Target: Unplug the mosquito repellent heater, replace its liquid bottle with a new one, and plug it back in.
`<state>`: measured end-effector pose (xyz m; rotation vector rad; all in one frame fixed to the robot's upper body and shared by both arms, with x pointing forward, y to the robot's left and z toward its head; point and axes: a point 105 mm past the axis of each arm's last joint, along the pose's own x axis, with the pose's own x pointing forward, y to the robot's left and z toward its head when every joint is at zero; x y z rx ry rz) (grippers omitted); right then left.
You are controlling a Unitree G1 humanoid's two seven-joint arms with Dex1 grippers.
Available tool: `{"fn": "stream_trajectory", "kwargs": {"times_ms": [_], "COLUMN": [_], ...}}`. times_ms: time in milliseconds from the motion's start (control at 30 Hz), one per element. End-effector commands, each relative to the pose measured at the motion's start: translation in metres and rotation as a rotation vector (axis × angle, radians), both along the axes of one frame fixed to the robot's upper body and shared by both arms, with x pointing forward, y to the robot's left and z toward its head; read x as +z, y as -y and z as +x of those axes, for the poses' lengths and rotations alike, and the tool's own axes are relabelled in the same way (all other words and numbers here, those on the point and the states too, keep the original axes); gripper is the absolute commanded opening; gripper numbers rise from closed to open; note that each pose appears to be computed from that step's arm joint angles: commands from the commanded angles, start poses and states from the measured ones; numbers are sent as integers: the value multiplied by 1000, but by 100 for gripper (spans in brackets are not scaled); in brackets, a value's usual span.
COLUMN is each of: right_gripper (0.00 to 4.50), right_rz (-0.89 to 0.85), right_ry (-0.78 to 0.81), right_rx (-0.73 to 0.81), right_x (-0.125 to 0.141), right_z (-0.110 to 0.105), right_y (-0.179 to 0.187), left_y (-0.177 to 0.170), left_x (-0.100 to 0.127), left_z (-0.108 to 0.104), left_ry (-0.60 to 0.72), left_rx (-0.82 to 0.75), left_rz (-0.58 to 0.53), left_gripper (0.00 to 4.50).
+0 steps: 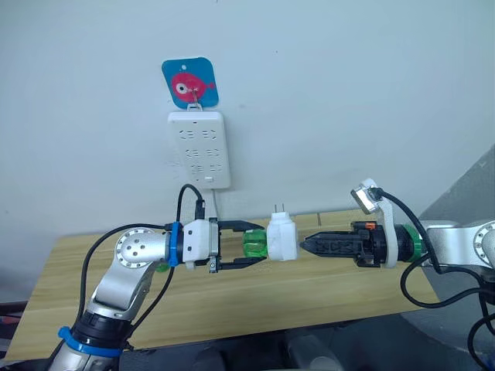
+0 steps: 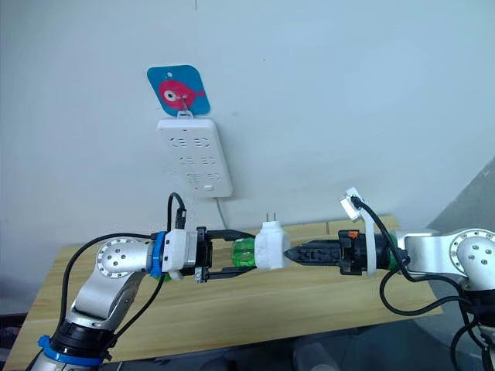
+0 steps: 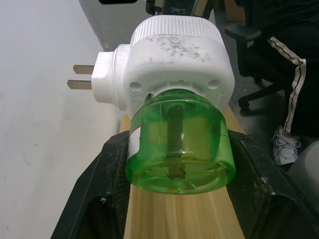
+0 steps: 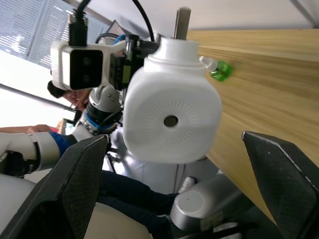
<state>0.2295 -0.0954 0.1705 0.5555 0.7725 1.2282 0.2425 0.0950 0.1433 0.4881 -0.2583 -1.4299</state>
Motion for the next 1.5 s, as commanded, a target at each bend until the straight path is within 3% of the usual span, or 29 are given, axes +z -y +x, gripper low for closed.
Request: {"fn": "stream_trajectory", "kwargs": {"times_ms": [33, 400, 500, 600, 633, 767, 1000, 1067, 1200, 1400, 1500], "right_gripper": [450, 450, 396, 301, 299, 299, 299, 299, 299, 299, 299], "right_rz": [40, 85, 100, 109, 110, 103, 77, 78, 91, 99, 101], "right_ry": [10, 15, 12, 14, 15, 59, 220, 240, 249, 217, 179], "right_rx": [48, 100, 109, 117, 118, 149, 278, 304, 302, 248, 198], "right_x": [7, 6, 8, 9, 9, 12, 24, 25, 26, 23, 20], "right_z": [-3, -4, -4, -5, -5, -8, -20, -23, -22, -15, -10], "right_y": [-9, -30, -32, -33, -33, -35, -38, -38, -39, -35, -28], "left_y": [6, 8, 9, 9, 9, 8, -11, -11, -11, -16, -21], "left_x": [10, 12, 12, 12, 13, 11, 17, 20, 24, 19, 20], "left_z": [-7, -9, -10, -9, -9, -18, -24, -24, -15, -19, -19], "left_ry": [64, 69, 73, 62, 57, -137, -756, -805, -678, -431, -271], "left_rx": [-36, -41, -47, -43, -42, -84, -107, -119, -109, -98, -43], "left_rz": [-11, -19, -14, -19, -21, 21, 122, 126, 90, 126, 110], "left_gripper": [226, 226, 226, 226, 226, 226, 226, 226, 226, 422, 422]}}
